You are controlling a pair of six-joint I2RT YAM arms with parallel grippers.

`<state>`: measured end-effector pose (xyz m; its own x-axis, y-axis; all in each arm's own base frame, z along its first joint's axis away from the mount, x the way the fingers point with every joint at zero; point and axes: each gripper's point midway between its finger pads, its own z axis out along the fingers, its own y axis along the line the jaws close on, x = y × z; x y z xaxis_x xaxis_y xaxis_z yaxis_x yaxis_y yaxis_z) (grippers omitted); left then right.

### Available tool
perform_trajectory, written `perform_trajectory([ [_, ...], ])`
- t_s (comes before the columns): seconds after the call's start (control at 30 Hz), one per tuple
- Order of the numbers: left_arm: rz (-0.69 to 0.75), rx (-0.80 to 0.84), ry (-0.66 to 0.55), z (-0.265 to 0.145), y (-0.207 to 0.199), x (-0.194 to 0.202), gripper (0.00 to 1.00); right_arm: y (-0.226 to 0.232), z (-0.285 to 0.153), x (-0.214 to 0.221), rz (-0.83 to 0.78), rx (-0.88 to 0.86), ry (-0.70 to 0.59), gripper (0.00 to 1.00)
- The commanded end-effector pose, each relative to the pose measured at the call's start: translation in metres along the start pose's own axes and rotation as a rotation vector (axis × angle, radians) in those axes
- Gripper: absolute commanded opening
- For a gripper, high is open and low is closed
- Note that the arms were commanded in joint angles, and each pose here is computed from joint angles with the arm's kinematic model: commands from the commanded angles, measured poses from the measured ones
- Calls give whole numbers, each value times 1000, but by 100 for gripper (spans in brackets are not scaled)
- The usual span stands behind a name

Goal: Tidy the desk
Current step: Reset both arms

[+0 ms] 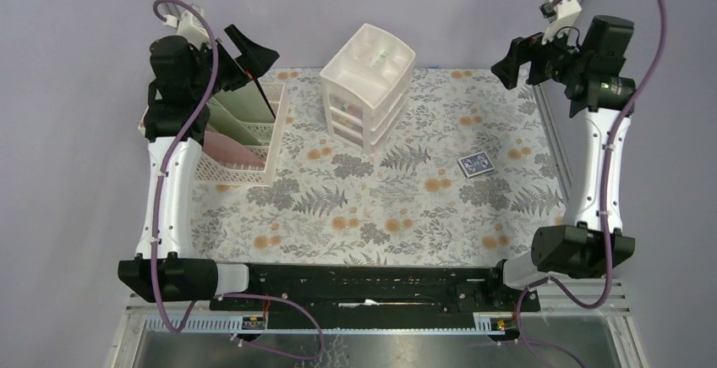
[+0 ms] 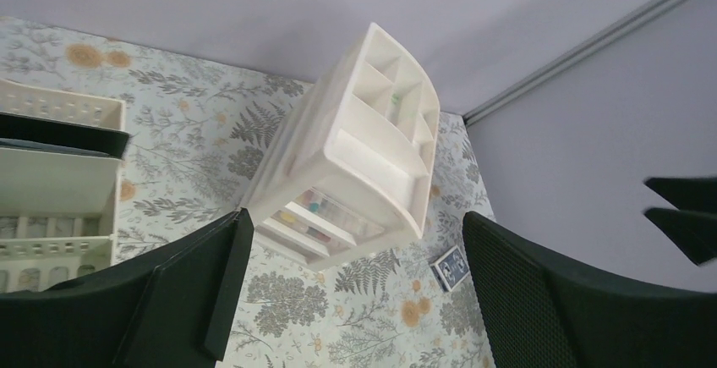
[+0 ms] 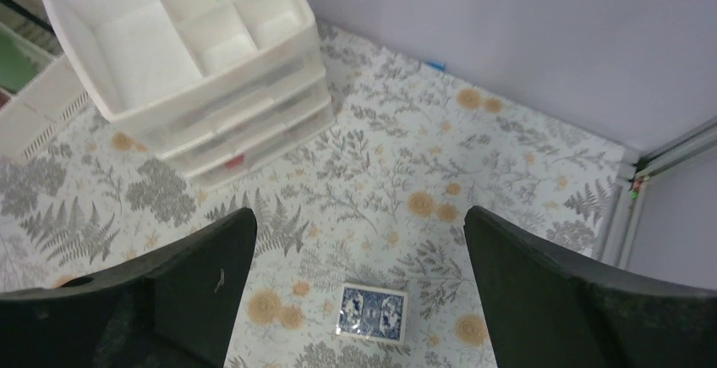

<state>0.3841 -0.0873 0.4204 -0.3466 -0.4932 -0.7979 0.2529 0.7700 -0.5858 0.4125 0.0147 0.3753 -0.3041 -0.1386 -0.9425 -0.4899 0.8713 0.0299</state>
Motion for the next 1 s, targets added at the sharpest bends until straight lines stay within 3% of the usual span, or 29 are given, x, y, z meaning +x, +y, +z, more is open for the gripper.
perform_trajectory([
  [0.0, 28, 29, -25, -24, -13, -33, 99, -1, -40, -27, 62, 137, -26, 100],
  [0.13, 46, 16, -55, -35, -20, -44, 99, 3, -58, -41, 143, 188, -50, 100],
  [0.37, 27, 50, -48, -43, -33, -46, 99, 22, -78, -50, 106, 167, -76, 100],
  [0.97, -19, 127, 23, -40, -43, -33, 99, -4, -75, -43, 310, 325, -94, 100],
])
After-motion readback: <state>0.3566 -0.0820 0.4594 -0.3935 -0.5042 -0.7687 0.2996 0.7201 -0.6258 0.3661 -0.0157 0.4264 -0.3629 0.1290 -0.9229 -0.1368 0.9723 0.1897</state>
